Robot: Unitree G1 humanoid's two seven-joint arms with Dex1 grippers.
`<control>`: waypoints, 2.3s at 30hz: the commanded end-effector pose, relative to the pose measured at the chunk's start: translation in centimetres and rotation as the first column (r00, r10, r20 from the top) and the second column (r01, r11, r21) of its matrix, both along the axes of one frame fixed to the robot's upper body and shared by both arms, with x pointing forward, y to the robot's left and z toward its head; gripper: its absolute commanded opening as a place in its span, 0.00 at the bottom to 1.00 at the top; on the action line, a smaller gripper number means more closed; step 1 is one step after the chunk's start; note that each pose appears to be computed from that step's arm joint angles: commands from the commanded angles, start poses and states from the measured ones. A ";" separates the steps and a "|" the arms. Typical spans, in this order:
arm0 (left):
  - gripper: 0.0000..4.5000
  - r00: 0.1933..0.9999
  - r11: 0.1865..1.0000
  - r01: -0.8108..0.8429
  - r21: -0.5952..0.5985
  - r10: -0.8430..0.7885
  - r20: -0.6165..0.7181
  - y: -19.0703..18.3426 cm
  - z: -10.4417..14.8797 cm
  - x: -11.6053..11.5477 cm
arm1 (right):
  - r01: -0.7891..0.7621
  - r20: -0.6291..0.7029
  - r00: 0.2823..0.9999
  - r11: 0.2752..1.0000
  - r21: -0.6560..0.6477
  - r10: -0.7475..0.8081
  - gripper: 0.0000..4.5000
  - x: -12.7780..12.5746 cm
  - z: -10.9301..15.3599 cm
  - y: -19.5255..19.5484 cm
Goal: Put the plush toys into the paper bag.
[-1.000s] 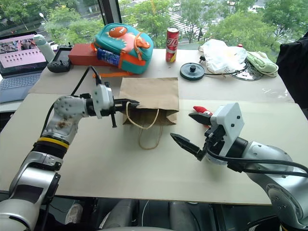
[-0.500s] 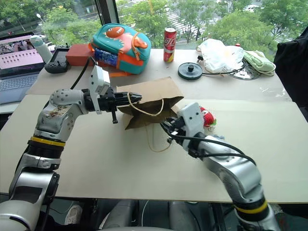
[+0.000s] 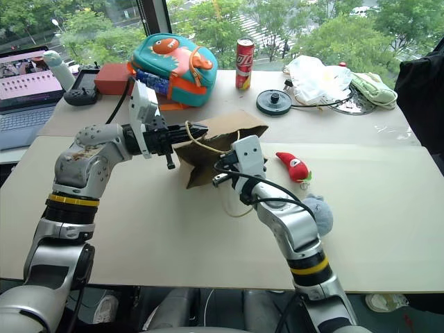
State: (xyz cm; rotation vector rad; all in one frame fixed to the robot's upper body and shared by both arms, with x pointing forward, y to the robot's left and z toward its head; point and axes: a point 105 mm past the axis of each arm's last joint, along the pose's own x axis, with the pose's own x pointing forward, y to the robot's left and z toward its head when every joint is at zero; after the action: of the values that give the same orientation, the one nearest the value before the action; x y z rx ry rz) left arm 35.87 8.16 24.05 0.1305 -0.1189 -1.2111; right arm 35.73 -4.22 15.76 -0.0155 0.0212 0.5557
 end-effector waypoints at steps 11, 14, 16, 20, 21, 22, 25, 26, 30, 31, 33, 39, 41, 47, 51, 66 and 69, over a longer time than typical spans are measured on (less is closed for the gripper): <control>0.00 1.000 0.996 -0.008 -0.084 0.008 0.007 0.1 2.8 0.0 | -0.017 -0.119 0.993 0.999 -0.037 0.012 0.01 0.1 -4.4 0.7; 0.00 1.000 0.996 -0.015 -0.088 0.015 0.003 0.3 2.8 0.0 | -0.025 -0.162 0.987 0.996 -0.081 0.012 0.01 -0.5 -5.6 0.6; 0.00 1.000 0.995 -0.014 -0.094 0.014 0.002 0.2 2.8 -0.1 | -0.038 -0.196 0.980 0.994 -0.105 0.016 0.01 -0.9 -6.4 0.5; 0.00 1.000 0.995 -0.012 -0.100 0.012 0.000 0.2 2.8 -0.2 | -0.035 -0.222 0.975 0.992 -0.118 0.008 0.01 -1.2 -6.7 0.4; 0.00 1.000 0.995 -0.010 -0.100 0.010 0.000 0.2 2.8 -0.2 | -0.030 -0.219 0.976 0.993 -0.116 0.003 0.01 -1.1 -6.5 0.3; 0.00 1.000 0.995 -0.009 -0.100 0.009 -0.001 0.1 2.7 -0.2 | -0.026 -0.217 0.976 0.993 -0.116 0.000 0.01 -1.1 -6.4 0.3; 0.00 1.000 0.996 -0.008 -0.094 0.008 -0.003 0.2 2.4 -0.3 | -0.006 -0.175 0.984 0.995 -0.104 -0.013 0.01 -0.8 -5.1 -0.1; 0.00 1.000 0.996 -0.008 -0.092 0.007 -0.006 0.2 2.3 -0.3 | 0.002 -0.144 0.989 0.996 -0.085 -0.015 0.01 -0.8 -4.0 -0.3; 0.00 1.000 0.996 -0.009 -0.093 0.008 -0.014 0.2 2.1 -0.4 | 0.002 -0.029 1.000 0.999 0.040 0.000 0.01 -2.1 0.9 -1.7; 0.00 1.000 0.996 -0.010 -0.094 0.008 -0.015 0.2 2.1 -0.4 | -0.004 -0.010 1.000 0.999 0.051 0.004 0.01 -2.6 1.6 -2.0; 0.00 1.000 0.995 -0.008 -0.096 0.007 -0.015 0.2 2.1 -0.5 | -0.012 0.004 1.000 0.997 0.070 0.012 0.01 -3.5 2.6 -2.8; 0.00 1.000 0.994 -0.016 -0.104 0.013 -0.026 0.4 2.0 -0.6 | -0.011 -0.009 1.000 0.998 0.062 0.011 0.01 -5.8 3.7 -6.7; 0.00 0.999 0.995 -0.017 -0.100 0.015 -0.030 0.6 1.7 -0.8 | 0.058 -0.016 0.998 0.998 0.030 -0.057 0.01 -5.4 4.0 -8.8; 0.00 0.999 0.995 -0.027 -0.101 0.023 -0.042 0.8 1.2 -1.0 | 0.324 -0.067 0.941 0.941 -0.095 -0.331 0.33 -1.2 4.6 -16.8; 0.00 0.999 0.994 -0.031 -0.106 0.026 -0.044 0.9 1.1 -1.0 | 0.312 -0.147 0.928 0.929 -0.198 -0.342 0.63 0.8 1.6 -18.0; 0.00 0.999 0.994 -0.033 -0.105 0.029 -0.035 0.8 1.2 -1.1 | 0.310 -0.220 0.902 0.912 -0.270 -0.371 0.83 1.7 -2.6 -18.2; 0.00 1.000 0.996 -0.018 -0.089 0.016 -0.022 0.6 1.2 -1.1 | 0.320 -0.191 0.909 0.914 -0.248 -0.370 0.60 1.3 -2.0 -18.1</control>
State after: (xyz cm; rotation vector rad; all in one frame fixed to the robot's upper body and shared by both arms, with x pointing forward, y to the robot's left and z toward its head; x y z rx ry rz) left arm 35.29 8.81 23.93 -0.0009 -0.1004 -1.1685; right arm 37.02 -22.25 11.42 -0.1466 0.4090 0.2000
